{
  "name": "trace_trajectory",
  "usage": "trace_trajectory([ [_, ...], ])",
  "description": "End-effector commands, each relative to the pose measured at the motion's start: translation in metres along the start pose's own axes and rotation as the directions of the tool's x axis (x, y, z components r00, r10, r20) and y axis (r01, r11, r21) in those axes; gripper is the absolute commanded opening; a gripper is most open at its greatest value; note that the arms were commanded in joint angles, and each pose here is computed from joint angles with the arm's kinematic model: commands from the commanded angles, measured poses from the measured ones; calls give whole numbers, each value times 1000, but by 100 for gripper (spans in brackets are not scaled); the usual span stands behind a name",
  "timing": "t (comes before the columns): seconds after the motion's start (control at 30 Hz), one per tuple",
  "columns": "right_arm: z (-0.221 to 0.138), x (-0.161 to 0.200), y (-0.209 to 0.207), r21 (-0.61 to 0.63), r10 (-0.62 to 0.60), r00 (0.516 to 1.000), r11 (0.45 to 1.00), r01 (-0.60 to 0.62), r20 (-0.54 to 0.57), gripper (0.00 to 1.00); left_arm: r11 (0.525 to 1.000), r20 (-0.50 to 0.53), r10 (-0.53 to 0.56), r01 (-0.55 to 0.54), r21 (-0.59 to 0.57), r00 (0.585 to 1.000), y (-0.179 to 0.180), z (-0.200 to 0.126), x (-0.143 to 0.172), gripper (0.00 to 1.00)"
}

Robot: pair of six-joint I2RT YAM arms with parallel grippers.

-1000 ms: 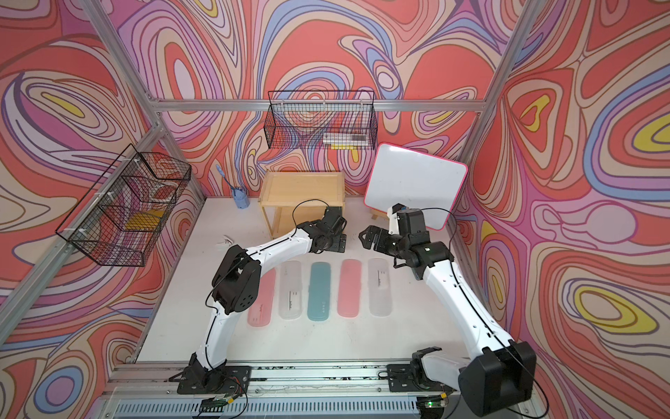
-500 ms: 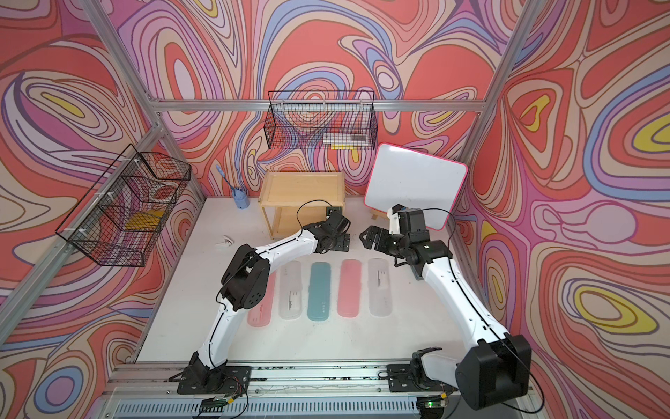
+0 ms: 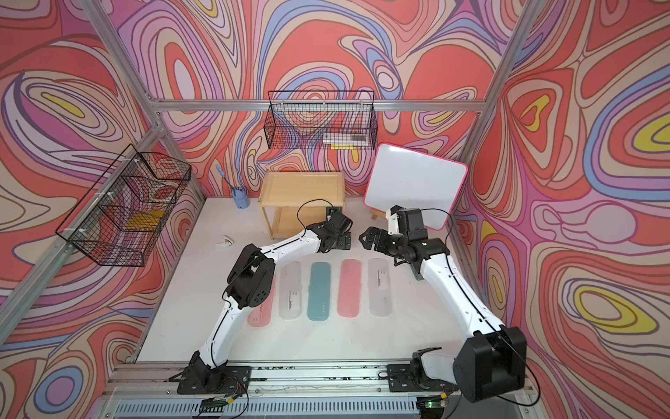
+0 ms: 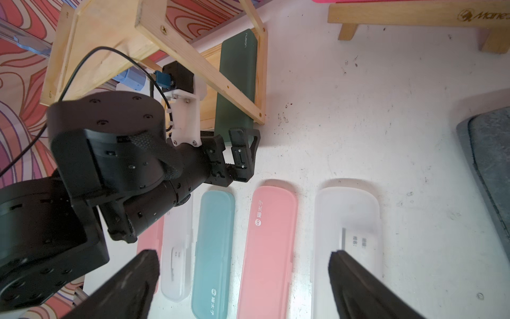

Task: Remove the pencil cases from the shelf
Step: Pick up the pencil case from the shelf.

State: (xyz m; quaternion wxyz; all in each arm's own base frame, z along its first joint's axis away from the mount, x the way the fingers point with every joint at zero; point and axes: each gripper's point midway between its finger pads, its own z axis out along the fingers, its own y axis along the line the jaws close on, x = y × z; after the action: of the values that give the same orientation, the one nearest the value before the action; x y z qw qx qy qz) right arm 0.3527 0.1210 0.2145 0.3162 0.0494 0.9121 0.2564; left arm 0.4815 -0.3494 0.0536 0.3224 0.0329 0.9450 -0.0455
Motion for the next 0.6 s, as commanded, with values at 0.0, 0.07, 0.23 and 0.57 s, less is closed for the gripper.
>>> trace_trajectory([
  [0.0, -1, -8, 2, -9, -12, 1000, 1000, 12, 11, 98, 1000, 4, -20, 20, -22, 1000, 5, 8, -1, 94],
  [0.07, -1, -9, 3, -10, -13, 1000, 1000, 14, 11, 98, 999, 2, -24, 24, -25, 1000, 6, 10, 0, 92],
  [0.23, 0, -14, 3, -7, -19, 1000, 1000, 19, 9, 98, 999, 4, -27, 27, -36, 1000, 9, 11, 0, 83],
  [0.57, -3, -8, 1, -1, -17, 1000, 1000, 17, -1, 98, 998, 2, -26, 26, -55, 1000, 19, 6, 7, 67],
])
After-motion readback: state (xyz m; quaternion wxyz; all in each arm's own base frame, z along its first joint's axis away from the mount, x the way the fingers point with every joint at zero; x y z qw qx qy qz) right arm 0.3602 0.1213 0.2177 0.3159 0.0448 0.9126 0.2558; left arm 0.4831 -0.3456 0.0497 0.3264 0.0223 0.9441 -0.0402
